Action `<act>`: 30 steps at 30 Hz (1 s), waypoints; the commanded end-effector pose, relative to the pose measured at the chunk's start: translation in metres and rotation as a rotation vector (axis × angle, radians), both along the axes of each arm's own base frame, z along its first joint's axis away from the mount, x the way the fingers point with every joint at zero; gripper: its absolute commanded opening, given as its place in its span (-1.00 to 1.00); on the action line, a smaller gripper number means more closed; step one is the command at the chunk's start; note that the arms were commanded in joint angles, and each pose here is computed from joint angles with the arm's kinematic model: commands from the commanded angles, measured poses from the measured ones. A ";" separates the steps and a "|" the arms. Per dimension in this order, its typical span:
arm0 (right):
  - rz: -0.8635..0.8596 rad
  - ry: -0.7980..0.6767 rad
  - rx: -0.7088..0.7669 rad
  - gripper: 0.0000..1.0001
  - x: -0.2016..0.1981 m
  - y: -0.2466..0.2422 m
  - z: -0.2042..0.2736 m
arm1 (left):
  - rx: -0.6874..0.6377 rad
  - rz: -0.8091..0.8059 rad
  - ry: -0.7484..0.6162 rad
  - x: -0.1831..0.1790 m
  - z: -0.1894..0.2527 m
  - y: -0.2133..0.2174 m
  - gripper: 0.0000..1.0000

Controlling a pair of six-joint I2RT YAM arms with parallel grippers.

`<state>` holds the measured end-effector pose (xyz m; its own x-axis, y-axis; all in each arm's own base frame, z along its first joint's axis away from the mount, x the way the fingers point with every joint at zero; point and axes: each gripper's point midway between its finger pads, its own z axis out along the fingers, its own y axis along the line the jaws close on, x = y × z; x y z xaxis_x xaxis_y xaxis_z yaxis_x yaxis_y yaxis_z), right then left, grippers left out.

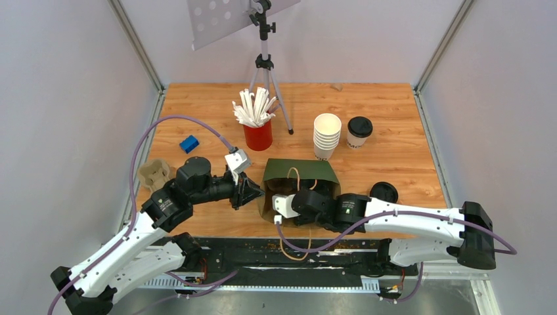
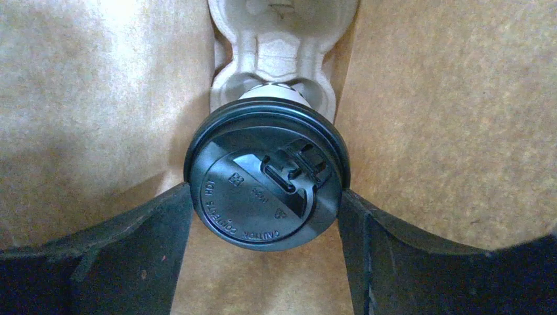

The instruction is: Pack the takeout coffee

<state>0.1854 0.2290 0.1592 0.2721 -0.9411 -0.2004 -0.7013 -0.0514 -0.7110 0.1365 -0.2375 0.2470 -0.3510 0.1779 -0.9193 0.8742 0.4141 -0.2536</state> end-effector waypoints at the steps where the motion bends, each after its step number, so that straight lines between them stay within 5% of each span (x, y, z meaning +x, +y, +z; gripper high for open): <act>1: 0.005 -0.041 0.053 0.22 0.008 0.007 0.009 | -0.041 -0.012 -0.032 0.002 0.014 -0.005 -0.56; 30: -0.039 0.001 0.046 0.23 0.021 -0.009 -0.021 | -0.039 -0.011 -0.007 0.003 0.015 -0.007 -0.58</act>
